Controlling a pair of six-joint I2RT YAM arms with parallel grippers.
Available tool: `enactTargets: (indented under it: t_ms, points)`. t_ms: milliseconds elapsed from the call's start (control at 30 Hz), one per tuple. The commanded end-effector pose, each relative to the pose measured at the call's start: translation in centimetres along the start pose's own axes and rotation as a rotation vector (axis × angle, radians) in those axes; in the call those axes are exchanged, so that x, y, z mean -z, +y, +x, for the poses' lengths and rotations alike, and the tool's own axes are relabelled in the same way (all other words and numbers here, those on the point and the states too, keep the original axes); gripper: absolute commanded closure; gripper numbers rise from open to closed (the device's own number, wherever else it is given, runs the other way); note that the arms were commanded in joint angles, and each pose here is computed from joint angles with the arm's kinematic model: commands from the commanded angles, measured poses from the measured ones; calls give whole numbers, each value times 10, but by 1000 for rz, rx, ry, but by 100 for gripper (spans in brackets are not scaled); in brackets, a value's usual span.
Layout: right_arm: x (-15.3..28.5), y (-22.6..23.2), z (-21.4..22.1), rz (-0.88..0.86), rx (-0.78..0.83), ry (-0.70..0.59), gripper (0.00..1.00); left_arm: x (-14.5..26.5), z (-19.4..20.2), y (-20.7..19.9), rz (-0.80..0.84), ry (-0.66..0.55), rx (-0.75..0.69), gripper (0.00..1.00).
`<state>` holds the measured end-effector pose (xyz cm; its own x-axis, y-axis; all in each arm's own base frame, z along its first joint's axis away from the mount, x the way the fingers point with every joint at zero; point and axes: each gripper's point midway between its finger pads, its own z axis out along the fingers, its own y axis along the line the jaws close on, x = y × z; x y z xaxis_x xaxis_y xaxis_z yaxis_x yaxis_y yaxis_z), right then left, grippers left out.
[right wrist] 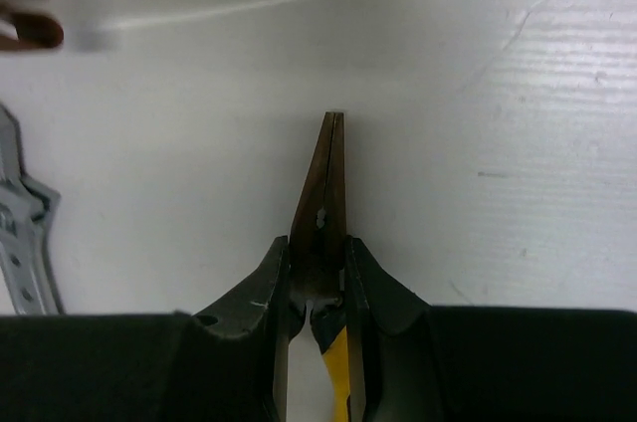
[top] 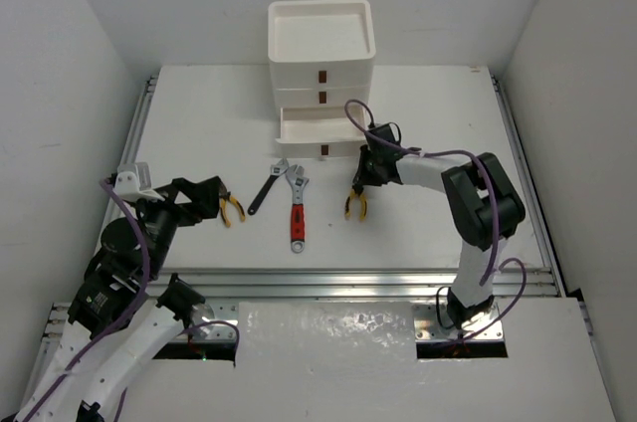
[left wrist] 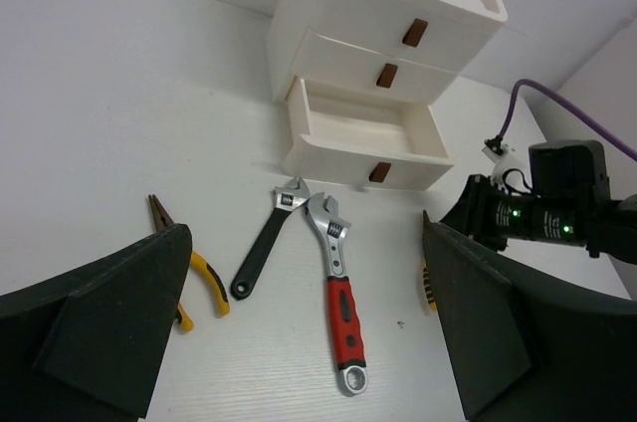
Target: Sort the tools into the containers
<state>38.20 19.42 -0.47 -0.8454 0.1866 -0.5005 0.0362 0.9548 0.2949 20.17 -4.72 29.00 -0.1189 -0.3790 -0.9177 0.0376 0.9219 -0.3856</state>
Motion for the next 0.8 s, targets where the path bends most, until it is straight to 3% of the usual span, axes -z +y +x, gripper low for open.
enactTargets:
  t_ms: [0, 433, 767]
  points:
    - [24, 12, -10, -82, 146, -66, 100, -2, -6, 0, -1, -26, 4, 0]
    - [83, 42, -48, -238, 154, -310, 100, -4, -4, 2, -20, -18, 0, 0]
    - [101, 92, -118, -373, 73, -484, 100, -5, -3, 2, -25, -12, -3, 0]
